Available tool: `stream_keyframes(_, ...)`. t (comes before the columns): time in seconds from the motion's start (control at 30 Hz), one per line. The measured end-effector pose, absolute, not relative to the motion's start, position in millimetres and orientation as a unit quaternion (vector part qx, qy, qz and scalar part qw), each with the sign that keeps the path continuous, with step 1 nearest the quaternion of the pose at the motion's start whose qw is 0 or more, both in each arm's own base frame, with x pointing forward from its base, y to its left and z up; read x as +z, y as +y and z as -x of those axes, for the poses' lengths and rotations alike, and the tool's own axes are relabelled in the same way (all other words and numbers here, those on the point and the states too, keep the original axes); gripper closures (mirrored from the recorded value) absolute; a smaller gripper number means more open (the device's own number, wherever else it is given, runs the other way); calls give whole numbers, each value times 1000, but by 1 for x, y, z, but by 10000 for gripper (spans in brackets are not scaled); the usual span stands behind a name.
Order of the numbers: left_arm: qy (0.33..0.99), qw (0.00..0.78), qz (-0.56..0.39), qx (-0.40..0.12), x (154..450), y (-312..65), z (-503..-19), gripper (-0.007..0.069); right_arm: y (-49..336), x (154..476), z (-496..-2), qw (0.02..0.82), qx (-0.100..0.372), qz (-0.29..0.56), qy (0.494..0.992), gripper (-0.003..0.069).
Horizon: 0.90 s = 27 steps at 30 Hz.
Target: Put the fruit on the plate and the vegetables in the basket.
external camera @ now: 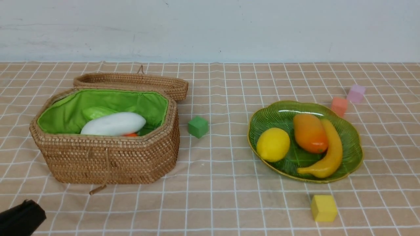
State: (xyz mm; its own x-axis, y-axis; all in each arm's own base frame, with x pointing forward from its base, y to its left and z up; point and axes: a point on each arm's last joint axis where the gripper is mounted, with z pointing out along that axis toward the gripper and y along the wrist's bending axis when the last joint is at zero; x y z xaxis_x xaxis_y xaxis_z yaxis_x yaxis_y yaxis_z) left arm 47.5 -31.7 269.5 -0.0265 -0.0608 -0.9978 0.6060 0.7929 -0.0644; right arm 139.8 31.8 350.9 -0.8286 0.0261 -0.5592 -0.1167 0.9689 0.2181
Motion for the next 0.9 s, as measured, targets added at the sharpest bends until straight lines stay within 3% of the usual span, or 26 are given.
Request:
stream_keyframes(0.3, 694, 645, -208, -242, 247, -34, -50, 638, 20, 302, -43, 393, 151, -36, 906, 655)
stream_keyframes(0.63, 700, 640, -208, -237, 244, -34, -51, 638, 14, 273, -14, 559, 183, -57, 807, 635)
stream_keyframes(0.83, 702, 639, -208, -237, 244, -34, -51, 638, 12, 276, -18, 607, 187, -61, 770, 632)
stream_keyframes(0.9, 702, 639, -207, -237, 244, -34, -51, 638, 11, 261, -31, 617, 171, -58, 766, 632)
